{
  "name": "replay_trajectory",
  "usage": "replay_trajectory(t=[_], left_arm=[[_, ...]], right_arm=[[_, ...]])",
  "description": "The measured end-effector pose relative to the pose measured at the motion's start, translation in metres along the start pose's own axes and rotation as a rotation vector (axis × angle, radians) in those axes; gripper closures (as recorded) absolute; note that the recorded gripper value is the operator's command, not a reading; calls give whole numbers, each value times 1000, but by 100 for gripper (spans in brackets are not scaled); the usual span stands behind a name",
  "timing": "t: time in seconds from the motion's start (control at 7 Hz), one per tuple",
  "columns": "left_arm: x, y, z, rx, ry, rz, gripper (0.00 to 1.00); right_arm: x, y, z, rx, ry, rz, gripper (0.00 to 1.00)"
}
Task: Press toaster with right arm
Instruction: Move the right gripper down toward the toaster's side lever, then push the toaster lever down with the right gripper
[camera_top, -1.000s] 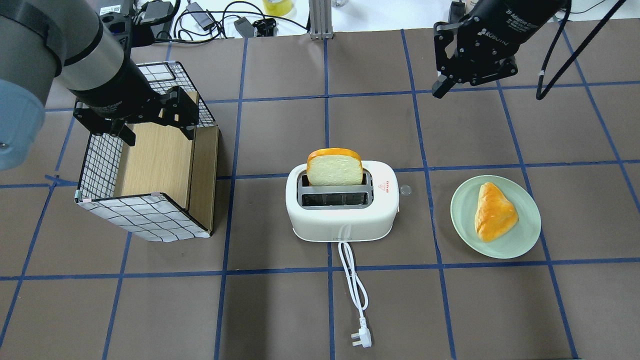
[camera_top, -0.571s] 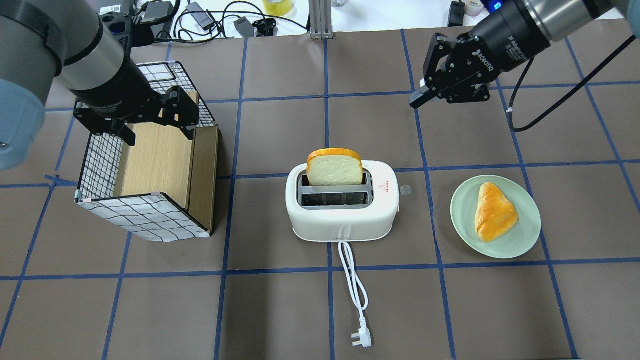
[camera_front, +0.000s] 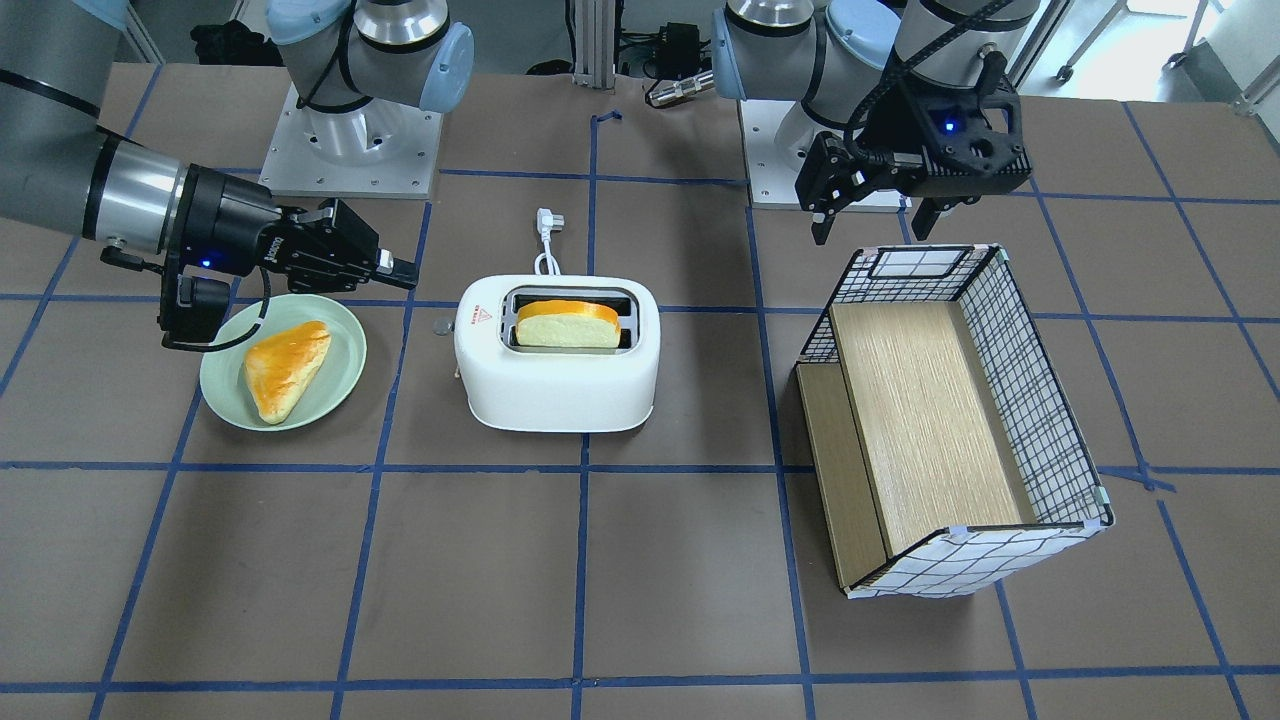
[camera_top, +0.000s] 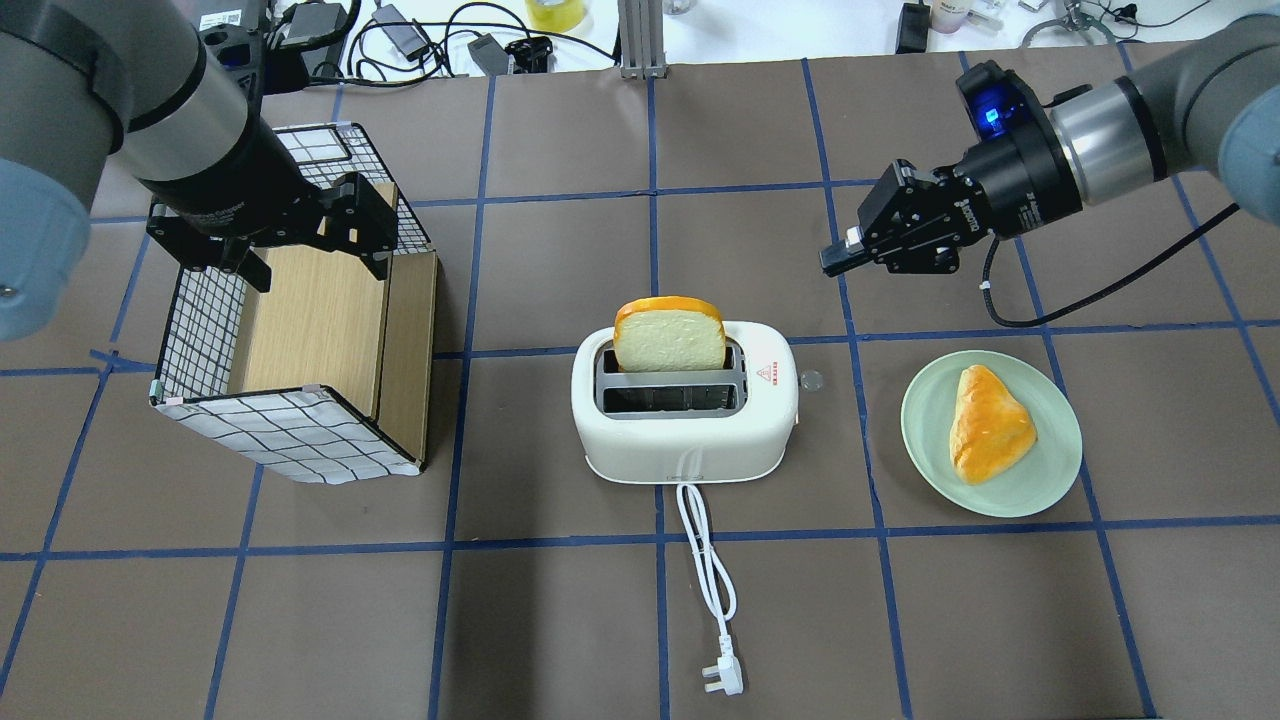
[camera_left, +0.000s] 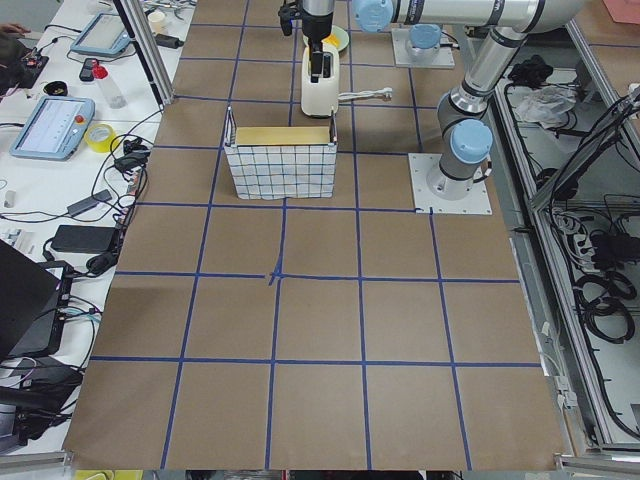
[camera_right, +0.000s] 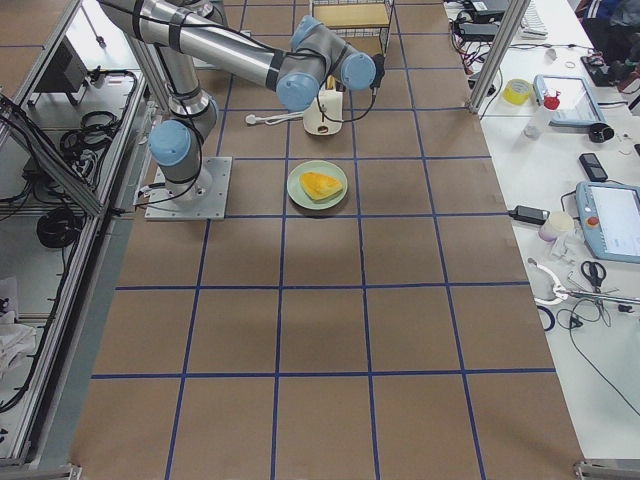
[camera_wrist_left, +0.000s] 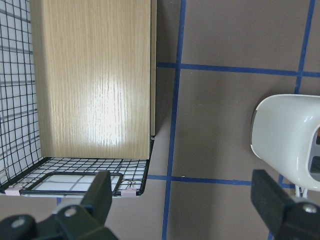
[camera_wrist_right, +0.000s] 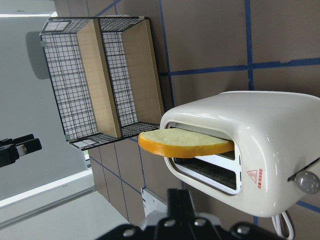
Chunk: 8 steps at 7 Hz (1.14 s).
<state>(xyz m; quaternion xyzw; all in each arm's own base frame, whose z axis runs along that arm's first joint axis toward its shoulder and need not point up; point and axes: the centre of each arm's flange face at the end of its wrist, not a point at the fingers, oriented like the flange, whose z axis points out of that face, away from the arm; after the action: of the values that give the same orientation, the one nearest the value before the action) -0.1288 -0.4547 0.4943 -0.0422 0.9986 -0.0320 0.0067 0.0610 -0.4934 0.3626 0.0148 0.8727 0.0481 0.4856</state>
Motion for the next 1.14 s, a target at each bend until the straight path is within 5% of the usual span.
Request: replay_trajectory(t=[0.57, 1.14], left_arm=[[0, 0, 0, 0, 0, 0, 0], [0, 0, 0, 0, 0, 0, 0]], right_arm=[[87, 19, 37, 37, -160, -44, 100], [113, 31, 62, 62, -185, -63, 100]])
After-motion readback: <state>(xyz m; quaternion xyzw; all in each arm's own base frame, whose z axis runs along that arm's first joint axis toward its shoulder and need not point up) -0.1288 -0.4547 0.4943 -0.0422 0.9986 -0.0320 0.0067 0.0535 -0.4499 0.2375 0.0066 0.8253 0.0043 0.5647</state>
